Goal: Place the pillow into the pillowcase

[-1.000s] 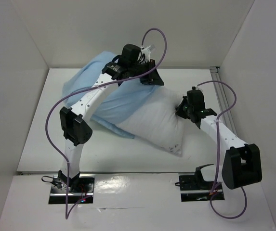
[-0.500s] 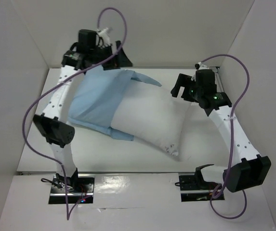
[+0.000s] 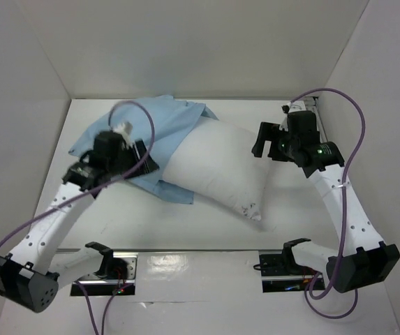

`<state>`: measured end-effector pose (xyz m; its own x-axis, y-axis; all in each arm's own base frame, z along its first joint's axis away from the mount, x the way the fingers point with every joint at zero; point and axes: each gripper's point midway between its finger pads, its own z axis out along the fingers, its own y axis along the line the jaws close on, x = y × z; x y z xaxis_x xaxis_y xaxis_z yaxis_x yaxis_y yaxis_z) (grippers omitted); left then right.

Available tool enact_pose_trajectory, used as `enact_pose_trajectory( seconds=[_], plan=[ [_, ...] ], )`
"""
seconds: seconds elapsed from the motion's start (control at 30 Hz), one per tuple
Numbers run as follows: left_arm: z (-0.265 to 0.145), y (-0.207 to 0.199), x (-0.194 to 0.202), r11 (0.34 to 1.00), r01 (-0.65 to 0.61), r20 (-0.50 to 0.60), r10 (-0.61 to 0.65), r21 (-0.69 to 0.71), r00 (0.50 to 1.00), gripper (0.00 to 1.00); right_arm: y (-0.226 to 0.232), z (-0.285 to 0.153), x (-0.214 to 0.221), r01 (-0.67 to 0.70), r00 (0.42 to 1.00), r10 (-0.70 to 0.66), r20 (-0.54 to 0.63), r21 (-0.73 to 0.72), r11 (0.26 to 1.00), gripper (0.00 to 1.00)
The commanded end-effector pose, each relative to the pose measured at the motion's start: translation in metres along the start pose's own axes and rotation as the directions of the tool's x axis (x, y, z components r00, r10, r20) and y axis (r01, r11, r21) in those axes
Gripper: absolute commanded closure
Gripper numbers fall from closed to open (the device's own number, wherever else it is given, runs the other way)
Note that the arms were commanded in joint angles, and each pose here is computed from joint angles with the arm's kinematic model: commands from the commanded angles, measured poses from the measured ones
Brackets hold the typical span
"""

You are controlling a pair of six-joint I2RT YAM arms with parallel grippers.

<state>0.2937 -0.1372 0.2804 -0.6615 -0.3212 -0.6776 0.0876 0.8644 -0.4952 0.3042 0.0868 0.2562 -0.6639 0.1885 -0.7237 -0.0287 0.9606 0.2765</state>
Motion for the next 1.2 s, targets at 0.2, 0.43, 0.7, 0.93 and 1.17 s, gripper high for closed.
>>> enact_pose_trajectory(
  seconds=[0.2,0.43,0.7,0.93,1.17],
  plan=[
    [0.059,0.040,0.170,0.956,0.276,-0.168,-0.289,-0.101,0.942,0.15,0.004,0.005,0.025,0.002,0.997,-0.005,-0.078,-0.042,0.999,0.00],
    [0.097,0.059,0.183,0.936,0.290,-0.133,-0.319,-0.199,0.938,0.10,0.005,0.010,0.034,-0.012,0.995,0.006,-0.101,-0.055,0.998,0.00],
    [0.122,0.062,0.186,0.929,0.278,-0.152,-0.319,-0.245,0.935,0.12,-0.001,0.009,0.046,-0.015,0.990,0.010,-0.144,-0.030,0.999,0.00],
    [0.121,0.079,0.175,0.902,0.331,-0.016,-0.349,-0.278,0.937,0.17,0.000,0.012,0.045,-0.015,0.988,0.011,-0.151,-0.028,1.000,0.00],
    [0.142,0.084,0.166,0.898,0.319,0.015,-0.330,-0.304,0.944,0.28,-0.003,0.017,0.046,-0.005,0.985,0.003,-0.173,-0.011,1.000,0.00]
  ],
)
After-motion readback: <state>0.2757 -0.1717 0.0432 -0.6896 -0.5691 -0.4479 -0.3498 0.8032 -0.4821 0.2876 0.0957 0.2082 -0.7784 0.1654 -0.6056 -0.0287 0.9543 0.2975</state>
